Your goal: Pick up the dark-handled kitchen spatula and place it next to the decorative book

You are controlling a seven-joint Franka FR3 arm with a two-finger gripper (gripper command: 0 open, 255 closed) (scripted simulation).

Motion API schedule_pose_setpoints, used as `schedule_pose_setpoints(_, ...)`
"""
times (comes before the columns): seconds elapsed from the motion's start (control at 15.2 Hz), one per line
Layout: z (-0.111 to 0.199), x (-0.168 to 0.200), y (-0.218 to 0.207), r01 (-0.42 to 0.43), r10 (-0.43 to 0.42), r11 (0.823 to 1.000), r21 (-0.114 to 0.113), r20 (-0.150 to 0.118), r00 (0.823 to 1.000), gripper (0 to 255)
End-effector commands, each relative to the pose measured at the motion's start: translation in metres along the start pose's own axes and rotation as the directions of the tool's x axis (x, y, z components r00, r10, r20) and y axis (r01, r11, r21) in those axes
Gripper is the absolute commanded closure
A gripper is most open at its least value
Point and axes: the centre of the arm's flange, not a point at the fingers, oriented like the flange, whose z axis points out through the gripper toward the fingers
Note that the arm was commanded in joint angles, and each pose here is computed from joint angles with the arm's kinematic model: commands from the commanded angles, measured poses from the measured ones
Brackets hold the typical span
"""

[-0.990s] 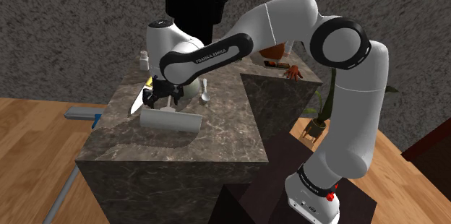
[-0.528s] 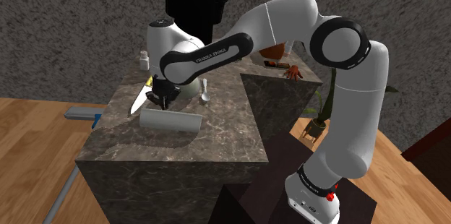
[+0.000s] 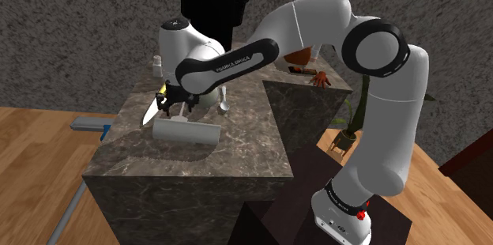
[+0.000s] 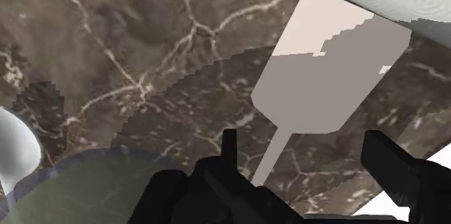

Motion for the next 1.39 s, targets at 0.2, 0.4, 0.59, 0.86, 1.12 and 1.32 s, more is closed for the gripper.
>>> schedule_pose_setpoints(0.2,-0.008,-0.003,0.001,-0.311,0.306,0.95,-0.004,-0.178,0.935,0)
schedule_pose_setpoints(0.4,0.007,0.0,0.002,-0.311,0.306,0.95,-0.004,-0.178,0.935,0)
schedule_pose_setpoints(0.59,0.021,0.002,0.002,-0.311,0.306,0.95,-0.004,-0.178,0.935,0)
schedule_pose_setpoints(0.86,0.021,0.002,0.002,-0.311,0.306,0.95,-0.004,-0.178,0.935,0)
schedule_pose_setpoints(1.12,0.02,0.002,0.002,-0.311,0.306,0.95,-0.004,-0.177,0.935,255)
schedule_pose_setpoints(1.32,0.02,0.002,0.002,-0.311,0.306,0.95,-0.004,-0.178,0.935,255)
